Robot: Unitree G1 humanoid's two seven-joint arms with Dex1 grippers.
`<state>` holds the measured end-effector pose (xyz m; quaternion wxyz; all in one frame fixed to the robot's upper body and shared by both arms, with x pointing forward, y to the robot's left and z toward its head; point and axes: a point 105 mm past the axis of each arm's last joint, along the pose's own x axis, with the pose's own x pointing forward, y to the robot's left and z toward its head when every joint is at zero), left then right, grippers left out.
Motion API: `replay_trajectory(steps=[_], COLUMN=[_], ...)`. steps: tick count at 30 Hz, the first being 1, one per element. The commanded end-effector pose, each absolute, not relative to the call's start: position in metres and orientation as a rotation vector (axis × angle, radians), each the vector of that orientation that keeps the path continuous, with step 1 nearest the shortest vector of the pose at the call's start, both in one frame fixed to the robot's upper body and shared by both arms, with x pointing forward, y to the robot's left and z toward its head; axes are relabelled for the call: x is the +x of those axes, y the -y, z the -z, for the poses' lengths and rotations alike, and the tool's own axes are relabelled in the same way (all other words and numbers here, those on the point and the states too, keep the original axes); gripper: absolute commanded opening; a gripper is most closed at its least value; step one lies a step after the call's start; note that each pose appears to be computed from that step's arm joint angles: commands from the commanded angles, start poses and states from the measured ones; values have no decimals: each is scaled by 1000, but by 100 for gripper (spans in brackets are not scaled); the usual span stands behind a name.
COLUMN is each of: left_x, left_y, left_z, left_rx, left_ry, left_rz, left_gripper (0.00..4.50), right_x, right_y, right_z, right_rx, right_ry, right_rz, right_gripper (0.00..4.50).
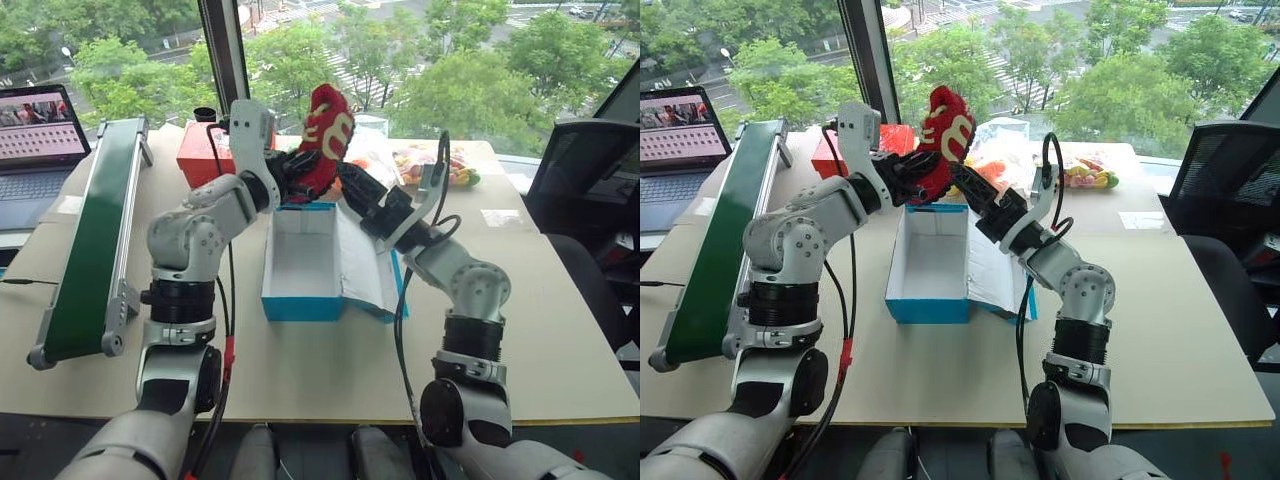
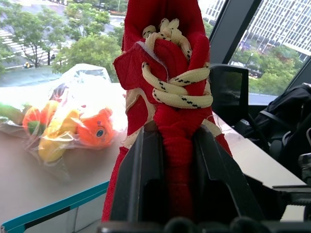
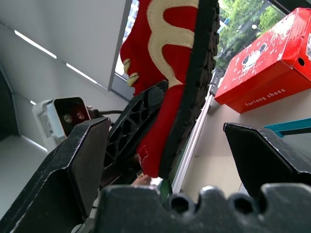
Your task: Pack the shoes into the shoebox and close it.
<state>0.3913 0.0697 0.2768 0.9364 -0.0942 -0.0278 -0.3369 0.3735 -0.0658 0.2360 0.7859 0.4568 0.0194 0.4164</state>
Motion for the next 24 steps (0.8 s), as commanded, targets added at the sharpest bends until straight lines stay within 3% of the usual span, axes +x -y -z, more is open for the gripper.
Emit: replay_trajectory(steps=[1, 7, 11, 20, 24], left_x=[381, 377, 377, 378, 378], left_y=[-60, -51, -50, -55, -56], left_z=[-296, -293, -288, -287, -285], left_rx=[-184, -195, -190, -196, -192], left_ry=[114, 95, 77, 75, 71], left_rz=[718, 737, 731, 711, 707], left_gripper=[30, 30, 30, 30, 30], right_x=[370, 374, 376, 375, 375], right_y=[74, 80, 81, 75, 73], right_z=[-251, -251, -253, -253, -254], right_rx=[990, 1002, 1008, 995, 992], right_ry=[25, 37, 45, 36, 34], right_rz=[-898, -858, -850, -866, -874], right_gripper=[450, 450, 343, 37, 23])
